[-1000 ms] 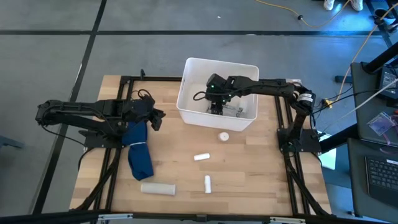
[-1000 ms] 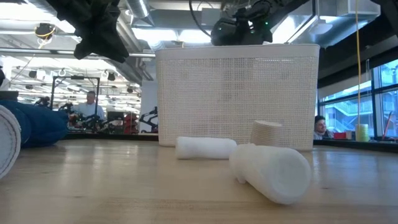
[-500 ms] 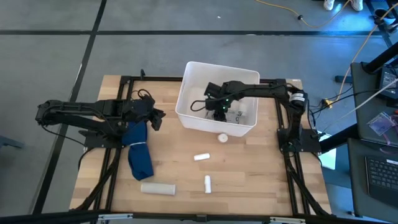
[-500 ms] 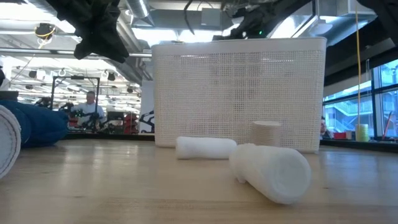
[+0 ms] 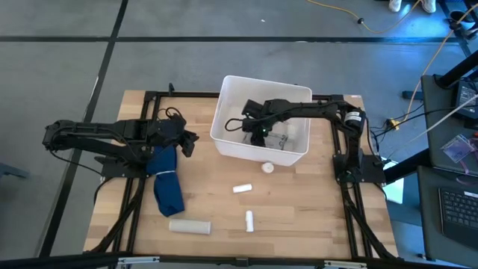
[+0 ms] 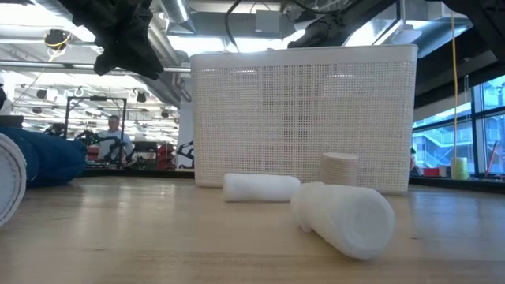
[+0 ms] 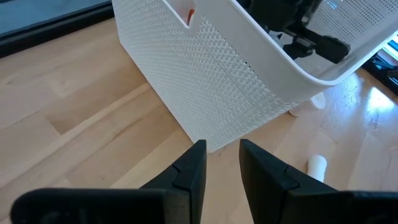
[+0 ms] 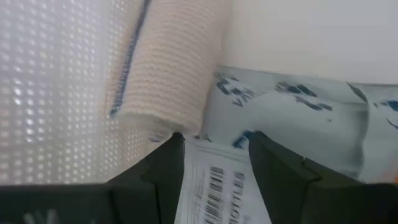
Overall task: Pick & place medical supplies in basket/bin
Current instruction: Put the top bandage in the white bin
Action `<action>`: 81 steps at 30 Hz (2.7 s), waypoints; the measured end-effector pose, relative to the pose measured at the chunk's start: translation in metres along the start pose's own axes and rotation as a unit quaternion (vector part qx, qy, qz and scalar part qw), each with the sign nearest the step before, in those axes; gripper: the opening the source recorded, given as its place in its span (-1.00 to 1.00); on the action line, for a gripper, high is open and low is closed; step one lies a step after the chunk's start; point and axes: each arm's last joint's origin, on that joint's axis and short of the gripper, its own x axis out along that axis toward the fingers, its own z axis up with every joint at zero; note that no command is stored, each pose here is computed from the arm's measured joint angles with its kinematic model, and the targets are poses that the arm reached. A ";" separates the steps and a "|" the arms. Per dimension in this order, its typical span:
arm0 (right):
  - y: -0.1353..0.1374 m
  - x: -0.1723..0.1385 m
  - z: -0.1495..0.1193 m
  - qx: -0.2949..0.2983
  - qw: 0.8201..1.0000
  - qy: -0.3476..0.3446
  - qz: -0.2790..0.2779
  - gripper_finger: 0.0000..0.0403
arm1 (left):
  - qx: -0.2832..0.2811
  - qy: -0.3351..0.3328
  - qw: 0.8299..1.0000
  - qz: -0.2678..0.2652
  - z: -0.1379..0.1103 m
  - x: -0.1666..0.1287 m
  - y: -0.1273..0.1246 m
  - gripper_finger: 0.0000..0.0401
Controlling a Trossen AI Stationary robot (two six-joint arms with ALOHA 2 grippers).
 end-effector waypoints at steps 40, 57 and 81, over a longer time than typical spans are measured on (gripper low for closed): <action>0.235 -0.108 0.057 -0.221 0.972 -0.075 -0.010 -0.10 | 0.002 -0.011 1.000 0.020 0.000 0.000 0.002 -0.55; 0.198 0.014 -0.033 -0.276 0.925 0.201 -0.165 -0.10 | 0.003 -0.008 1.000 0.021 0.000 0.000 0.002 -0.55; 0.184 0.042 -0.042 -0.312 0.913 0.164 -0.206 -0.16 | 0.007 0.007 1.000 0.021 -0.002 0.000 0.003 -0.55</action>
